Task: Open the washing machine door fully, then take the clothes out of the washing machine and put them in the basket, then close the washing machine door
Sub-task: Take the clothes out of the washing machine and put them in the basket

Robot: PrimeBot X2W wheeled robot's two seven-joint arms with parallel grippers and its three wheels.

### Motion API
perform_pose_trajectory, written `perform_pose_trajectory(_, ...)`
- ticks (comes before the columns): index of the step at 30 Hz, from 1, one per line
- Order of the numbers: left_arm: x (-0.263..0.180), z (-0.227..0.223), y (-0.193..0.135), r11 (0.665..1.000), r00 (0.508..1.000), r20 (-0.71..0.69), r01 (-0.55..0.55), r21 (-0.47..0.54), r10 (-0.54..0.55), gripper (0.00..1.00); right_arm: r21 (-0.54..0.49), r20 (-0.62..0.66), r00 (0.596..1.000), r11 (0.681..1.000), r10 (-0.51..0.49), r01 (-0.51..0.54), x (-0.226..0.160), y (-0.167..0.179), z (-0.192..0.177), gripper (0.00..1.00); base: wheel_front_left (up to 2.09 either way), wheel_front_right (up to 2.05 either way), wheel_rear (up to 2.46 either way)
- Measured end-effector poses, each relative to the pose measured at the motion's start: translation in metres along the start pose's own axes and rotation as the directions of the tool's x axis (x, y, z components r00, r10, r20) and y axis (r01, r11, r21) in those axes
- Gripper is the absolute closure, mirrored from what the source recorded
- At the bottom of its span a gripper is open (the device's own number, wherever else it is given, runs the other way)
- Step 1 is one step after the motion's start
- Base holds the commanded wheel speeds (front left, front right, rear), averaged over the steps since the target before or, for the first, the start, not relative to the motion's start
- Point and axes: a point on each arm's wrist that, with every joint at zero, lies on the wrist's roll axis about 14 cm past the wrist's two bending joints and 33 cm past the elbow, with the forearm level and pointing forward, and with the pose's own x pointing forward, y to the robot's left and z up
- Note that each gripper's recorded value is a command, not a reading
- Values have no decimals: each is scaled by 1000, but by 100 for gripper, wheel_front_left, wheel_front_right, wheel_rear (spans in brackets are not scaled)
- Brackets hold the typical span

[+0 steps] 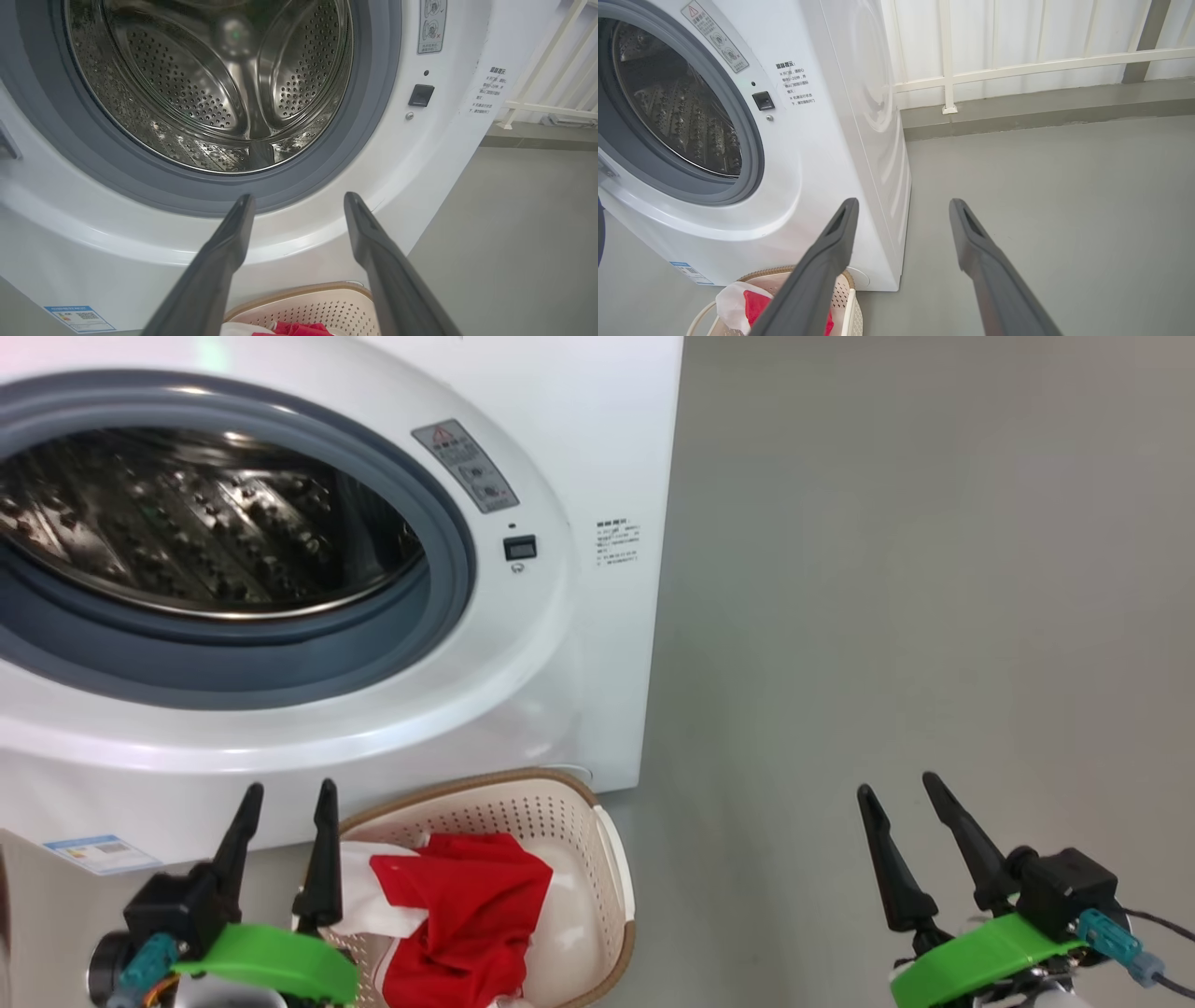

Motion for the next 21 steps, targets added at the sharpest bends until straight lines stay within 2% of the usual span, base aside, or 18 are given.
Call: perform_pose_trajectory(21,-61,21,30,995,994,74,-88,35,86,0,-2,-4,1000,1000,-3,3,-31,0,-2,0,0,0,0)
